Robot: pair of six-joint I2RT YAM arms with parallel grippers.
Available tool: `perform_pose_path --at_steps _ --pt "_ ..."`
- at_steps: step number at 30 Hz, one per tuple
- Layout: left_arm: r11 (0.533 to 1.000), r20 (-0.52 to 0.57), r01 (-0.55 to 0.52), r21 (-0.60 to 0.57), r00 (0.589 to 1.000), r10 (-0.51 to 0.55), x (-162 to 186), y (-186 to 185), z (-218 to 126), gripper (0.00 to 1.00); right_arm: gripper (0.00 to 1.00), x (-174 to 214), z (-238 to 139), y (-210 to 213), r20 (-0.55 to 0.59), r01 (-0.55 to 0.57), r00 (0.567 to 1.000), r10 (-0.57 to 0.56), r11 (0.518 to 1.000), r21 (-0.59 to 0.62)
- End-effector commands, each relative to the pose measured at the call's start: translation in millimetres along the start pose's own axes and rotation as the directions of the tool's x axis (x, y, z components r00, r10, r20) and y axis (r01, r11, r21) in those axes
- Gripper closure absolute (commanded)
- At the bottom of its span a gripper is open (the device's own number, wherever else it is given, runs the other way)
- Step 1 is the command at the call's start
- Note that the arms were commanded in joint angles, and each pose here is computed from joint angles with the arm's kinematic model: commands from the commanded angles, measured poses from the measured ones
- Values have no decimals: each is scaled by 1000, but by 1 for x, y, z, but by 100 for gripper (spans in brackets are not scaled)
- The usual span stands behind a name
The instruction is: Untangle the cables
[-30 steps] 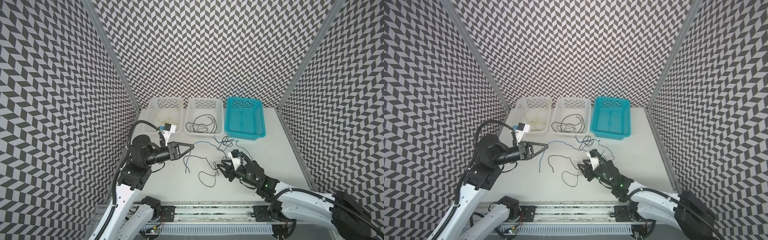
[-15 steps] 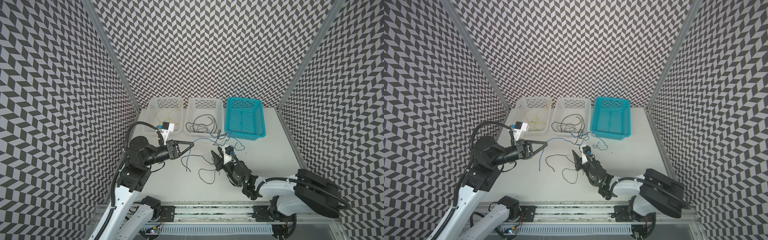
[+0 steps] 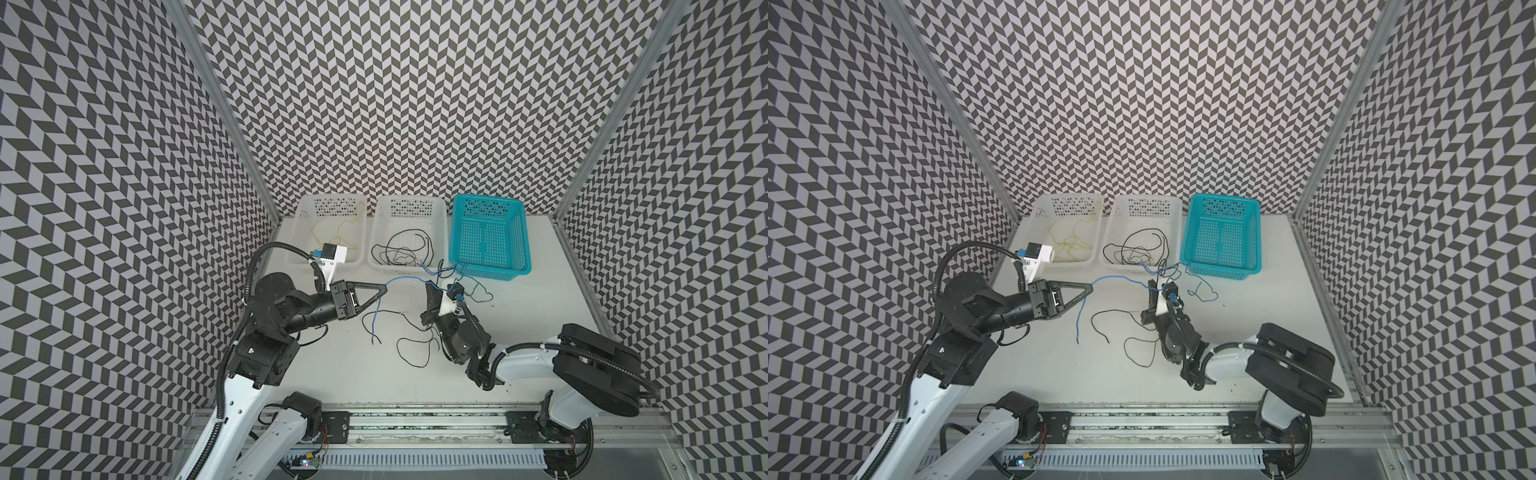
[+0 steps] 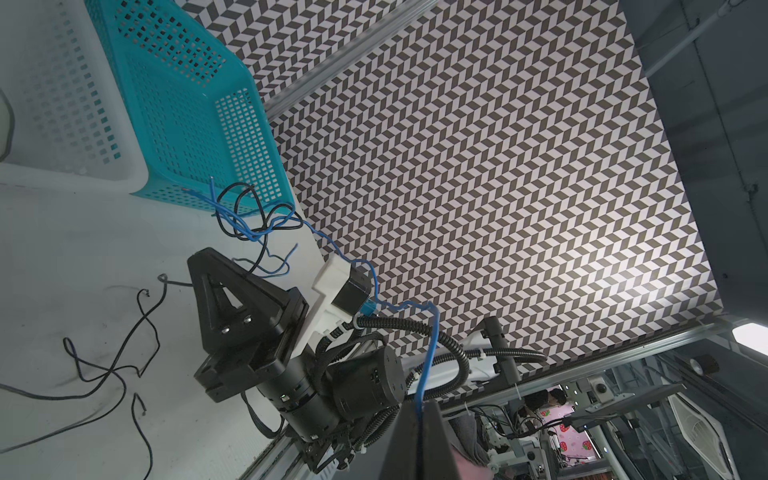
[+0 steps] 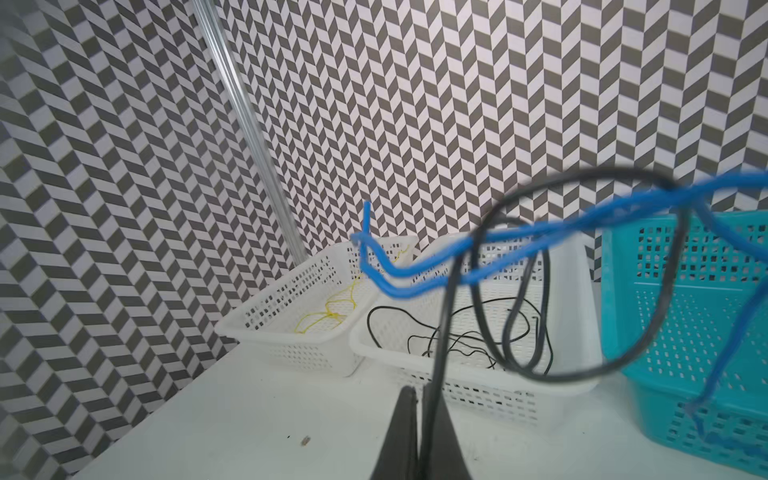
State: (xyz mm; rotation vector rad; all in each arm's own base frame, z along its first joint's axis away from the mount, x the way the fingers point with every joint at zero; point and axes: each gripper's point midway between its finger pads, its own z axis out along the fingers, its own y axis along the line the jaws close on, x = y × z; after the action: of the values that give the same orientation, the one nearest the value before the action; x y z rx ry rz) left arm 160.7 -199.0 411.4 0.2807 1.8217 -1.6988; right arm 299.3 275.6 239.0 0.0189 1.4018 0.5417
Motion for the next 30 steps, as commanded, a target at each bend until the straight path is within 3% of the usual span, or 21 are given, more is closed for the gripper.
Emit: perform_pose_path --at_steps 1,4,10,15,20,25,27,30 --pt "992 67 -120 -23 990 122 -17 -27 -11 100 100 0 -16 -17 -9 -106 994 106 994 32" --pt "980 110 -188 -69 975 195 -38 -43 -17 100 100 37 -43 -49 -124 -106 985 117 990 96" --pt "953 194 -257 -161 938 286 -84 -64 -30 100 100 62 -83 -99 -216 -108 963 161 965 238" --pt "930 238 -278 -239 912 334 -112 -70 -36 100 100 62 -108 -129 -361 2 919 158 914 406" --pt "921 251 -270 -281 906 342 -125 -70 -38 100 100 44 -119 -148 -324 1 933 159 896 444" --pt "880 253 -291 -374 881 399 -131 -74 -47 100 100 64 -144 -181 -456 69 857 241 823 563" --pt "850 258 -295 -436 864 433 -132 -74 -54 100 100 62 -155 -197 -449 78 849 279 774 628" --pt "797 262 -293 -528 837 481 -134 -72 -67 100 100 60 -163 -215 -433 58 838 330 737 674"
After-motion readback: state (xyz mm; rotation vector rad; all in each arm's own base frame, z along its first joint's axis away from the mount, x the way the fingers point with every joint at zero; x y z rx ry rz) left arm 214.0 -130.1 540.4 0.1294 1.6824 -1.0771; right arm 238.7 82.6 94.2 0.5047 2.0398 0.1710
